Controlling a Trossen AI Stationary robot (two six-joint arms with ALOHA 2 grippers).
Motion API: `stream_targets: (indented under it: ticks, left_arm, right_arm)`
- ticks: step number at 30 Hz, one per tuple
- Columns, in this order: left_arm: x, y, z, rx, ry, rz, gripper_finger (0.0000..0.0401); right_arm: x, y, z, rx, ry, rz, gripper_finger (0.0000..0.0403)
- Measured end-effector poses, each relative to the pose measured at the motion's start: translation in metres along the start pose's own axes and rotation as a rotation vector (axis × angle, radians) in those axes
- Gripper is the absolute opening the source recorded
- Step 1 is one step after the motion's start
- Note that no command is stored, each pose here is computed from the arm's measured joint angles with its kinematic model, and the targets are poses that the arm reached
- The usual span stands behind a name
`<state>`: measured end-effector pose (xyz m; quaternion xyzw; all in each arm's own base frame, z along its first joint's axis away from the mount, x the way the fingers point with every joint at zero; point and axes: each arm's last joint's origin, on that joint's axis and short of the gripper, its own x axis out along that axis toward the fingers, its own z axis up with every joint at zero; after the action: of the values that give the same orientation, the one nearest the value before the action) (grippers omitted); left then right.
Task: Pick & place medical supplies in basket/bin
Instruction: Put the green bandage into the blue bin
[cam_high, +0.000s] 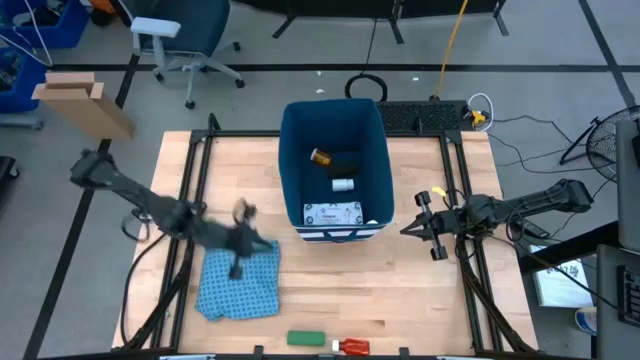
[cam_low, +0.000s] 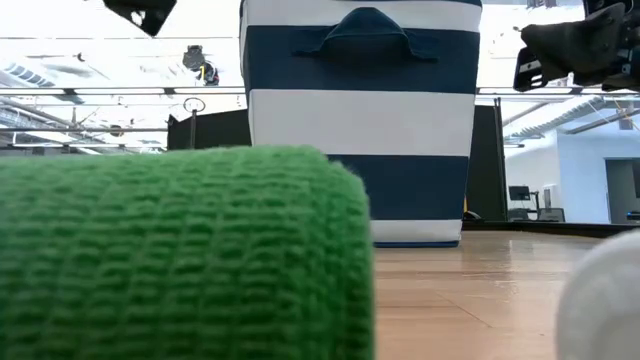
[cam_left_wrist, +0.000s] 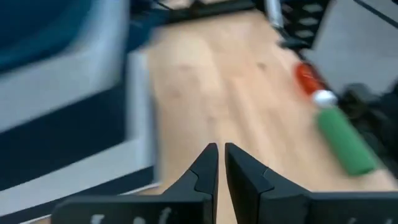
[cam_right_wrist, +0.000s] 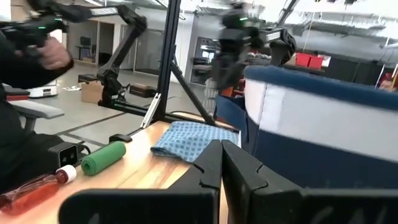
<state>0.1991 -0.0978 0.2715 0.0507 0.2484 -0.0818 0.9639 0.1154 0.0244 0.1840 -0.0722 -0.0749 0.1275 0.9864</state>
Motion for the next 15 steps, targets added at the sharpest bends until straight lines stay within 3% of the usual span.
stream_targets:
  ticks: [7, 10, 15]
  left_arm:
    - [0.065, -0.082, 0.023, -0.011, 0.182, -0.145, 0.0033]
    - [0.089, -0.114, 0.031, 0.010, 0.249, -0.201, 0.0037]
    - [0.131, -0.158, 0.031, 0.078, 0.368, -0.188, 0.0092]
  right_arm:
    - [0.000, -0.001, 0.005, -0.019, -0.046, -0.018, 0.0000]
    - [0.000, -0.003, 0.006, 0.003, -0.057, -0.091, 0.0000]
    - [-0.001, -0.006, 0.008, 0.056, -0.070, -0.171, 0.0000]
